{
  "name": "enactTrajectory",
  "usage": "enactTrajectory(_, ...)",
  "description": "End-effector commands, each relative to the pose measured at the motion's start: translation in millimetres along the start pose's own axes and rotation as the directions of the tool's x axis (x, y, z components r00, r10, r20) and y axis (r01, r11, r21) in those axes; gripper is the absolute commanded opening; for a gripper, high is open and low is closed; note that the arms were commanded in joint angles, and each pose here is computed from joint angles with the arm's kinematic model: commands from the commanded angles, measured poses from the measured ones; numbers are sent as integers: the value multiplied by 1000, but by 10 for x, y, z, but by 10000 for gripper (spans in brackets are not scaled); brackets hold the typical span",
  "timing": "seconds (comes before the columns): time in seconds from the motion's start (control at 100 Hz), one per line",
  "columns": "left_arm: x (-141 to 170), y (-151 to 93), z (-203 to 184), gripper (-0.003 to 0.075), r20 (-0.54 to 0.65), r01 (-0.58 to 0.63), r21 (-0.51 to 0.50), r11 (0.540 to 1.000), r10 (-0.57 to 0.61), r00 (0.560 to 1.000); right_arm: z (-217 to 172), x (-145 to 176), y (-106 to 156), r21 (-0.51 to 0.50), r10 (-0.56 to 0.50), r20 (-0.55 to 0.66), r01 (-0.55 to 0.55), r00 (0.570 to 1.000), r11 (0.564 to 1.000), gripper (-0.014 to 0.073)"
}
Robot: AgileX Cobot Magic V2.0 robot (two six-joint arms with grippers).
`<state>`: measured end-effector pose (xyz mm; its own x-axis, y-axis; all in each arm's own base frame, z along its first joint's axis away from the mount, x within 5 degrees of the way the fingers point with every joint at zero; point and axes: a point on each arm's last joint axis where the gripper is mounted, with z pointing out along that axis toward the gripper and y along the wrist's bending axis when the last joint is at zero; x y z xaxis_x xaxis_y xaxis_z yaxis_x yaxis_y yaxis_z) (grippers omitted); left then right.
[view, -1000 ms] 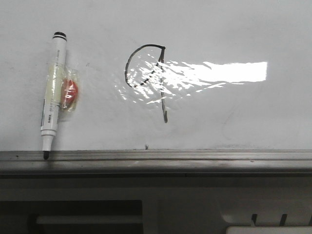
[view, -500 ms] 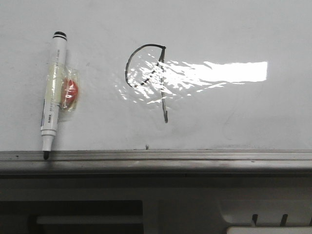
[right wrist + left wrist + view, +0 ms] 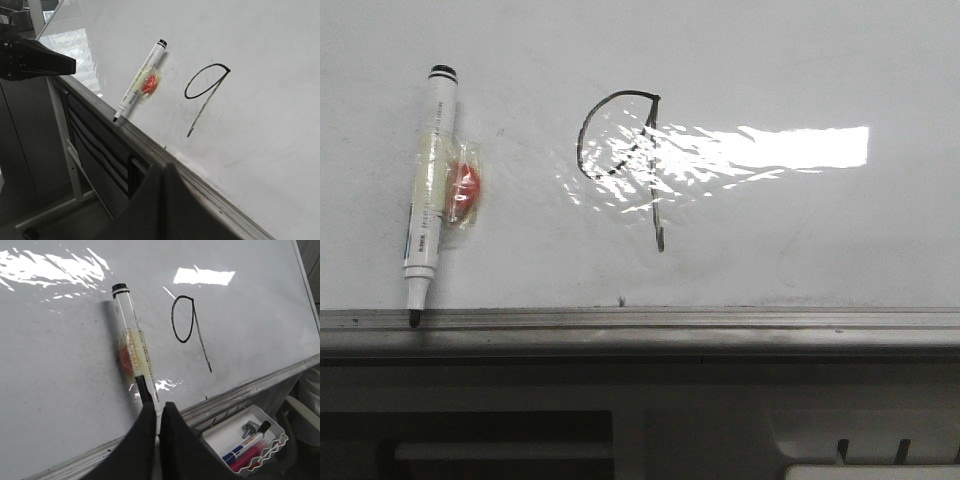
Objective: Write number 9 on whiteboard
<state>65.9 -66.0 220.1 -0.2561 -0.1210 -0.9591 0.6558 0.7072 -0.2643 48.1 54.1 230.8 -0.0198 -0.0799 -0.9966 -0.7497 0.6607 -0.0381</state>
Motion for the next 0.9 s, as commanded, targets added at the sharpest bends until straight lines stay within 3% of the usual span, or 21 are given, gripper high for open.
enactTrajectory(0.0,-99,-15,8,-20,40,-14,-9,1000,15,999,-9,-166,0,-1,-12,104,12,995,1000,-69)
enactTrajectory(0.16,-168,40,2,-20,109,-102,-77,992,110,988,-9,-166,0,-1,-12,104,12,995,1000,-69)
enactTrajectory(0.39,-225,125,-16,-20,182,-94,-160,983,123,976,-9,-166,0,-1,-12,104,12,995,1000,-69)
enactTrajectory(0.73,47,315,-214,-20,251,-86,-334,939,177,952,-9,-166,0,-1,-12,104,12,995,1000,-69)
enactTrajectory(0.89,94,371,-288,-20,216,-65,-428,902,172,961,-9,-166,0,-1,-12,104,12,995,1000,-69)
